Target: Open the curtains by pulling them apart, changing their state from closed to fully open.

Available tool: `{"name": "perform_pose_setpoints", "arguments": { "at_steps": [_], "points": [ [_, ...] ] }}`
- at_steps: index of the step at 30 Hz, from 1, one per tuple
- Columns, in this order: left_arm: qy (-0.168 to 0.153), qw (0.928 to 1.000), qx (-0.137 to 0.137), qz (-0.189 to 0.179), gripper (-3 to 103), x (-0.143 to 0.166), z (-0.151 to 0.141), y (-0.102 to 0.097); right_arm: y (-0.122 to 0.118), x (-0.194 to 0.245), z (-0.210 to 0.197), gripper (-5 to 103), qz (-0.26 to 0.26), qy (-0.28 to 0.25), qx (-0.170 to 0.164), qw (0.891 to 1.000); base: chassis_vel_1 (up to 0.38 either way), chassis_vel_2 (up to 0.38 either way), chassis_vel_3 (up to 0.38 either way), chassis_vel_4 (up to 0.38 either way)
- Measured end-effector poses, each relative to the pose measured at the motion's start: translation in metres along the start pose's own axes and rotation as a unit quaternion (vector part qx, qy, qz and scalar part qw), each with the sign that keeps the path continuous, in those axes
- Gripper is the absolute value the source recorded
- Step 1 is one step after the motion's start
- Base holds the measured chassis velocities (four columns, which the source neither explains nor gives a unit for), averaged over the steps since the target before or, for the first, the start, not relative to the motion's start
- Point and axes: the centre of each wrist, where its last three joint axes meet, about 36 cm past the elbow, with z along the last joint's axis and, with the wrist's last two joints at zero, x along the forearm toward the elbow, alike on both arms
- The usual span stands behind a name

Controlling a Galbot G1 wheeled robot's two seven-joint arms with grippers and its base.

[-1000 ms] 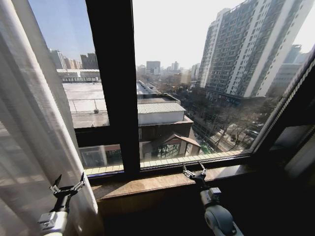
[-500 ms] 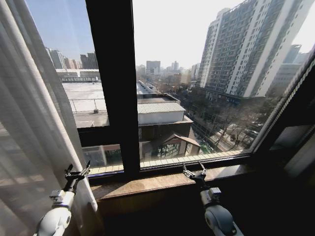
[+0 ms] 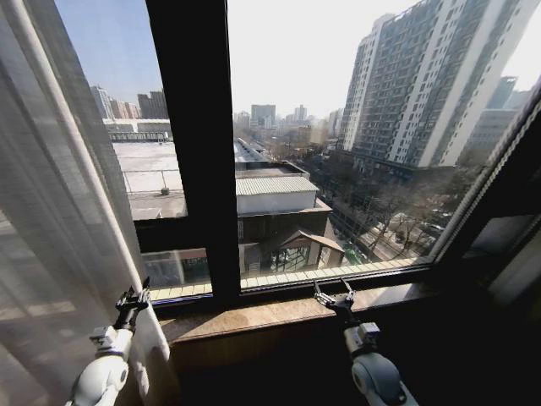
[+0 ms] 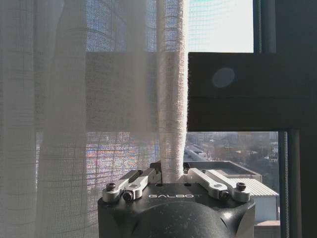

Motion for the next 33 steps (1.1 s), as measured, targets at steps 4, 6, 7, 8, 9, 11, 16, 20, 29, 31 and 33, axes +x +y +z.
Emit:
{"name": "perform_pose_setpoints", "arguments": {
  "at_steps": [4, 6, 7, 8, 9, 11, 16, 20, 29, 31, 33],
  "points": [
    [0.001, 1.0000, 0.000, 0.001, 4, 0.0008, 0.0003, 0.0002, 0.0000, 0.0000, 0.0000, 100, 0.000, 0.000, 0.000, 1.000, 0.000, 0.000, 0.000, 0.000],
    [0.000, 1.0000, 0.000, 0.000, 2, 0.0008, 0.0004, 0.0003, 0.0000, 0.0000, 0.0000, 100, 0.000, 0.000, 0.000, 1.000, 0.000, 0.000, 0.000, 0.000],
    [0.000, 1.0000, 0.000, 0.000, 0, 0.0009, 0.0011, 0.0007, 0.0000, 0.0000, 0.0000, 100, 0.000, 0.000, 0.000, 1.000, 0.000, 0.000, 0.000, 0.000],
    [0.000, 1.0000, 0.000, -0.001, 0, 0.0008, 0.0017, 0.0010, 0.0000, 0.0000, 0.0000, 100, 0.000, 0.000, 0.000, 1.000, 0.000, 0.000, 0.000, 0.000],
    [0.000, 1.0000, 0.000, -0.001, 0, 0.0006, 0.0025, 0.0014, 0.0000, 0.0000, 0.0000, 100, 0.000, 0.000, 0.000, 1.000, 0.000, 0.000, 0.000, 0.000],
    [0.000, 1.0000, 0.000, -0.002, 0, 0.0003, 0.0031, 0.0016, 0.0000, 0.0000, 0.0000, 100, 0.000, 0.000, 0.000, 1.000, 0.000, 0.000, 0.000, 0.000],
    [0.001, 1.0000, 0.000, -0.005, 0, -0.0005, 0.0055, 0.0033, 0.0000, 0.0000, 0.0000, 100, 0.000, 0.000, 0.000, 1.000, 0.000, 0.000, 0.000, 0.000],
    [0.002, 1.0000, 0.000, -0.006, 0, -0.0016, 0.0061, 0.0045, 0.0000, 0.0000, 0.0000, 100, 0.000, 0.000, 0.000, 1.000, 0.000, 0.000, 0.000, 0.000],
    [0.000, 1.0000, -0.002, -0.008, 0, -0.0027, 0.0055, 0.0056, 0.0000, 0.0000, 0.0000, 100, 0.000, 0.000, 0.000, 1.000, 0.097, 0.063, -0.096, -0.075],
    [0.001, 1.0000, -0.002, -0.008, 0, -0.0027, 0.0055, 0.0058, 0.0000, 0.0000, 0.0000, 100, 0.000, 0.000, 0.000, 1.000, 0.174, 0.152, -0.172, -0.123],
    [0.001, 1.0000, -0.003, -0.008, 0, -0.0023, 0.0058, 0.0061, 0.0000, 0.0000, 0.0000, 100, 0.000, 0.000, 0.000, 1.000, 0.254, 0.174, -0.206, -0.184]
  ]
}}
